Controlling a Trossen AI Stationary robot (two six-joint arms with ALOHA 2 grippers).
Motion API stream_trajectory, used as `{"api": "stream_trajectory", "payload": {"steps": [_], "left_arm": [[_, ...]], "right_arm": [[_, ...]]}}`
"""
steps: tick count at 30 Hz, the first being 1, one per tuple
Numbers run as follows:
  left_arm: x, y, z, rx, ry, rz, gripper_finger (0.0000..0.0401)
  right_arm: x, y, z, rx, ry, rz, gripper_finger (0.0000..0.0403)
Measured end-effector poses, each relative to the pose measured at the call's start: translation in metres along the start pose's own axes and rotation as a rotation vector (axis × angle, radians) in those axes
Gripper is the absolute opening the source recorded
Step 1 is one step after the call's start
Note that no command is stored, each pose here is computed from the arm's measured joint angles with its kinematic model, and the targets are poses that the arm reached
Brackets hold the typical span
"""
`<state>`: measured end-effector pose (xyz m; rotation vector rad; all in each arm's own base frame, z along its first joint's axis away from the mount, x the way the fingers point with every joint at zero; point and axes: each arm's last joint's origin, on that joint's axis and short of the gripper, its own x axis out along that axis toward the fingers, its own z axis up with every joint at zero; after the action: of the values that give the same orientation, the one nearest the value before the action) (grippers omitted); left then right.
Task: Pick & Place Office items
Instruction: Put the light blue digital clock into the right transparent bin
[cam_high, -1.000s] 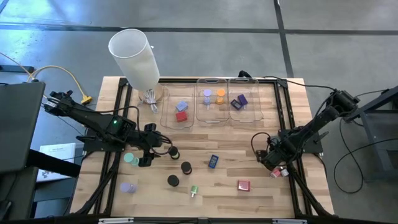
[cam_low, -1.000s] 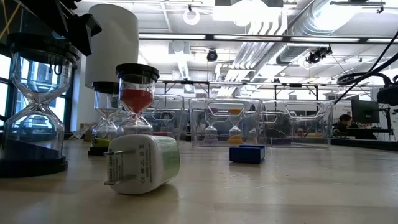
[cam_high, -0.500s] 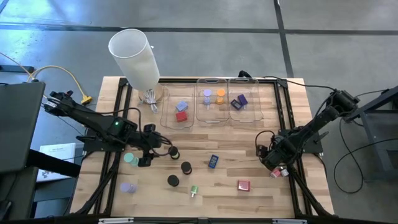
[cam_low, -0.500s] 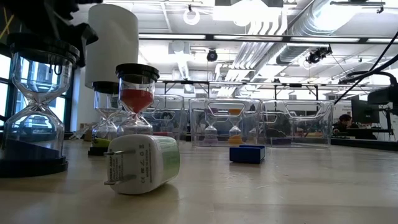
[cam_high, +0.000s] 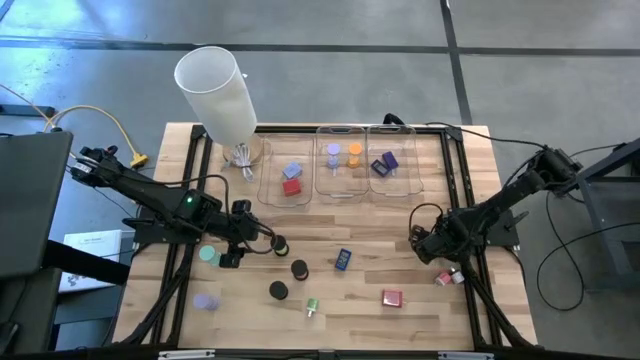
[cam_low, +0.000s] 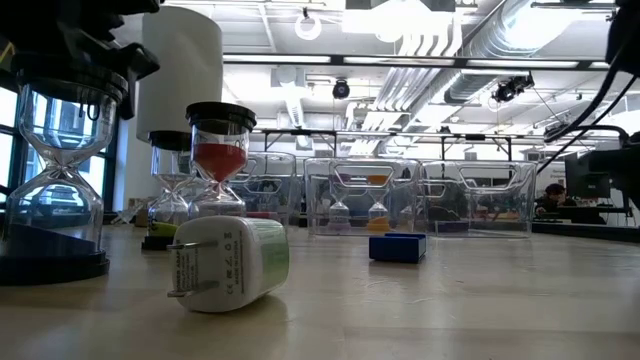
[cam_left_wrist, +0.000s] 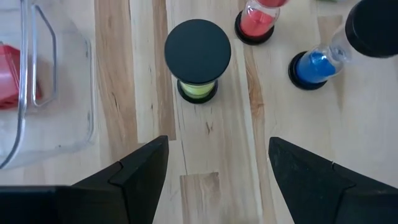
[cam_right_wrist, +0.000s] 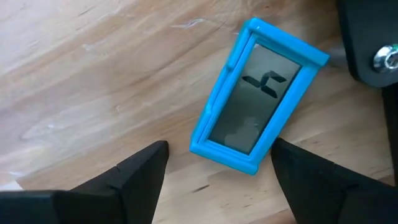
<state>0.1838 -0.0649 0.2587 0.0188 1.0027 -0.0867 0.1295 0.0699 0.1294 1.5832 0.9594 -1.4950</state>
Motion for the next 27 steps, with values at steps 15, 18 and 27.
{"api": "stream_trajectory", "payload": {"steps": [15, 18, 27], "left_arm": [[0.000, -0.002, -0.001, 0.095, 0.016, -0.064, 0.0271], [0.001, -0.002, -0.001, 0.095, 0.016, -0.064, 0.0271], [0.011, 0.000, -0.012, 0.098, 0.062, -0.054, 0.0271]], "right_arm": [[-0.003, 0.004, 0.012, 0.095, -0.023, -0.066, 0.0276], [-0.005, 0.003, 0.017, 0.112, -0.043, -0.077, 0.0275], [-0.008, -0.002, 0.023, 0.110, -0.077, -0.071, 0.0274]]}}
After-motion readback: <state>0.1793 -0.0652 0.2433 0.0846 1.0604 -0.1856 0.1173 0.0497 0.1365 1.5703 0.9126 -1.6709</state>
